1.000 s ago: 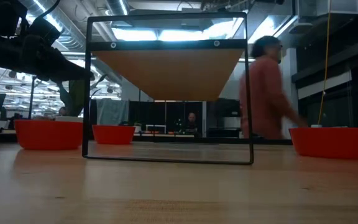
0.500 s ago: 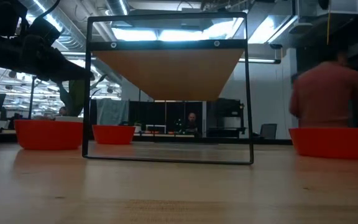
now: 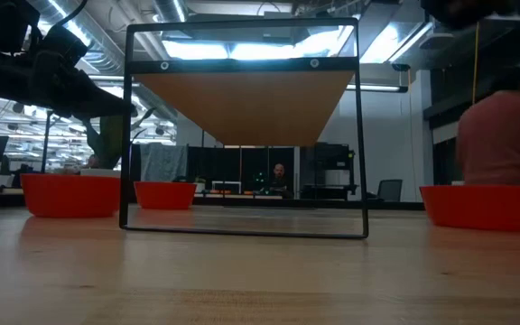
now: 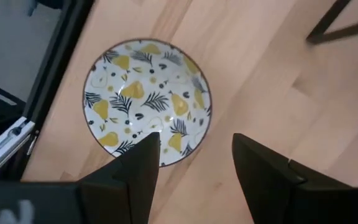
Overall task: Pick & Place Mini bowls
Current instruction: Stack the right white patterned bowl on top of the white patterned bowl on the shelf
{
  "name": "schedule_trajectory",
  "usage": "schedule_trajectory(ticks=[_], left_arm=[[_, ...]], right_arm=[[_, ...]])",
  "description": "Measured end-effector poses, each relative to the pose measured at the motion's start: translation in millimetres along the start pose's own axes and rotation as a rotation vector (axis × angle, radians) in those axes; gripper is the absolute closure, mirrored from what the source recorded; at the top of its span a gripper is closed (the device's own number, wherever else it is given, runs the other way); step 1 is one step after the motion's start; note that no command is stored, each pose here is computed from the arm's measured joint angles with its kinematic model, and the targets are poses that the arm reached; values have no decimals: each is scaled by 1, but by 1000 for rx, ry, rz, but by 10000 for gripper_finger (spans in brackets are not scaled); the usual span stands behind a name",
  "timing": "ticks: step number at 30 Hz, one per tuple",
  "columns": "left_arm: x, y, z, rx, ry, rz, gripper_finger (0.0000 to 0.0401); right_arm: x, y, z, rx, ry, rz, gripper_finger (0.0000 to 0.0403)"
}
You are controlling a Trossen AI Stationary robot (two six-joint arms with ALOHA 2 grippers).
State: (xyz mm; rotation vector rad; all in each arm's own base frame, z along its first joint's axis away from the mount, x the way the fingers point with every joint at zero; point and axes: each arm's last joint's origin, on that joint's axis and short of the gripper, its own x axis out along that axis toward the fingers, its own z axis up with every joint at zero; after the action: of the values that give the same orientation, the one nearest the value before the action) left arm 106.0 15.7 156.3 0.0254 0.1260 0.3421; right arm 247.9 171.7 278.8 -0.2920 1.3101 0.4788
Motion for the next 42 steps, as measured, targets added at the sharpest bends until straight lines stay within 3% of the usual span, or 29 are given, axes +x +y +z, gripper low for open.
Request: schedule_trajectory(ticks=[7, 12, 22, 27, 42], left_arm=[[0, 0, 0, 0, 0, -1, 397], [0, 0, 0, 0, 0, 0, 397], [0, 0, 0, 0, 0, 0, 397], [0, 0, 0, 0, 0, 0, 397], [0, 0, 0, 0, 0, 0, 397]], right_arm=[[17, 1, -8, 133, 33, -3, 202], [22, 11, -9, 234, 44, 90, 202], [28, 48, -2, 172, -41, 142, 202], [39, 62, -4, 128, -13, 112, 202], [66, 78, 2, 109, 2, 97, 202]])
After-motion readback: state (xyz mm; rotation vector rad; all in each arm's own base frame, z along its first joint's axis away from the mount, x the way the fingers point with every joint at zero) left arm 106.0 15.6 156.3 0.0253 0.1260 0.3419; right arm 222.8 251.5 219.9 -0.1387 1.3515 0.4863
